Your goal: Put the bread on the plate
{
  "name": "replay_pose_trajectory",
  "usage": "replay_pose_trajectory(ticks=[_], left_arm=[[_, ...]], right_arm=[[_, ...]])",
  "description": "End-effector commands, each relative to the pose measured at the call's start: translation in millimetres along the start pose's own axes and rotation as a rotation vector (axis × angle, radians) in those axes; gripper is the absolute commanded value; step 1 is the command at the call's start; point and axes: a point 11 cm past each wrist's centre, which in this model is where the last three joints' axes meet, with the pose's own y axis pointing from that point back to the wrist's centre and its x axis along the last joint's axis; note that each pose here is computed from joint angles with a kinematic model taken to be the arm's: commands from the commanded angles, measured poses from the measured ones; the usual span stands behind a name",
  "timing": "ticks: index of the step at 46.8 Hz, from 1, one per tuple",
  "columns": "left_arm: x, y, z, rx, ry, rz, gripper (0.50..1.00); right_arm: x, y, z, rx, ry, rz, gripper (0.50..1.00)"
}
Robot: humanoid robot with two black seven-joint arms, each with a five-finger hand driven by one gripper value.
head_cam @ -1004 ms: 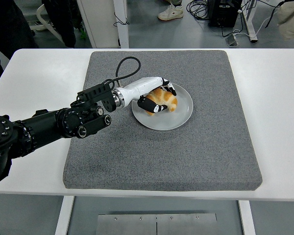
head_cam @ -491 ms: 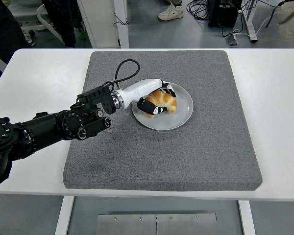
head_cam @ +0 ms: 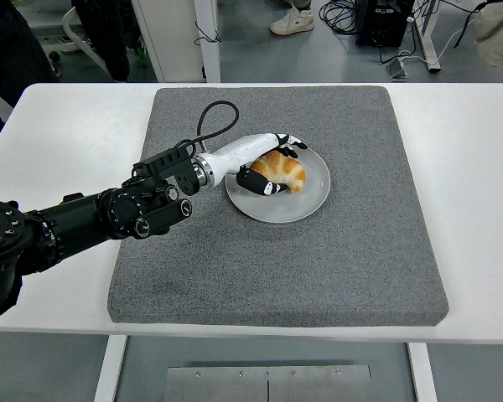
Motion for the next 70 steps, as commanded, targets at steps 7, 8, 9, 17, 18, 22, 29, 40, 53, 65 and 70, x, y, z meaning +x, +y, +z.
replay_pose_trajectory(ticks=[7,8,9,17,18,22,29,40,53,65,70], left_arm=[[0.7,-0.2,0.4,-0.001,-0.001,0.001,0.807],[0.7,-0.2,0.4,-0.001,-0.001,0.001,0.81],[0.7,-0.2,0.4,-0.001,-0.001,0.001,0.814],[1.7,-0.3,0.1,0.002,0.015,0.009,0.842],[1.9,-0.3,0.0,0.003,0.019,0.011,0.846],[2.9,-0.5,0.4,0.005,0.032,0.017,0.866],[3.9,-0.9,1.1,0.006,0.048,0.024,0.899],[9.8,-4.3,9.1,-0.007,0.129,0.052,0.958],[25.0,-9.0,33.8,-0.077,0.244,0.09,0.966],[73.5,-1.1,30.1,-0.084,0.405,0.179,0.966],[104.3,5.7,24.8,-0.076,0.519,0.239,0.966]], right_arm=[[0.0,-0.1,-0.4,0.001,0.0,0.0,1.0],[0.0,-0.1,-0.4,0.001,0.0,0.0,1.0],[0.0,-0.1,-0.4,0.001,0.0,0.0,1.0],[0.0,-0.1,-0.4,0.001,0.001,-0.001,1.0],[0.0,-0.1,-0.4,0.001,0.0,0.0,1.0],[0.0,-0.1,-0.4,0.001,0.0,0.0,1.0],[0.0,-0.1,-0.4,0.001,0.0,0.0,1.0],[0.0,-0.1,-0.4,0.001,0.0,0.0,1.0],[0.0,-0.1,-0.4,0.001,0.0,0.0,1.0],[-0.5,-0.2,-0.5,0.001,0.0,-0.001,1.0],[-1.0,-0.2,-0.5,0.001,-0.001,-0.003,1.0]])
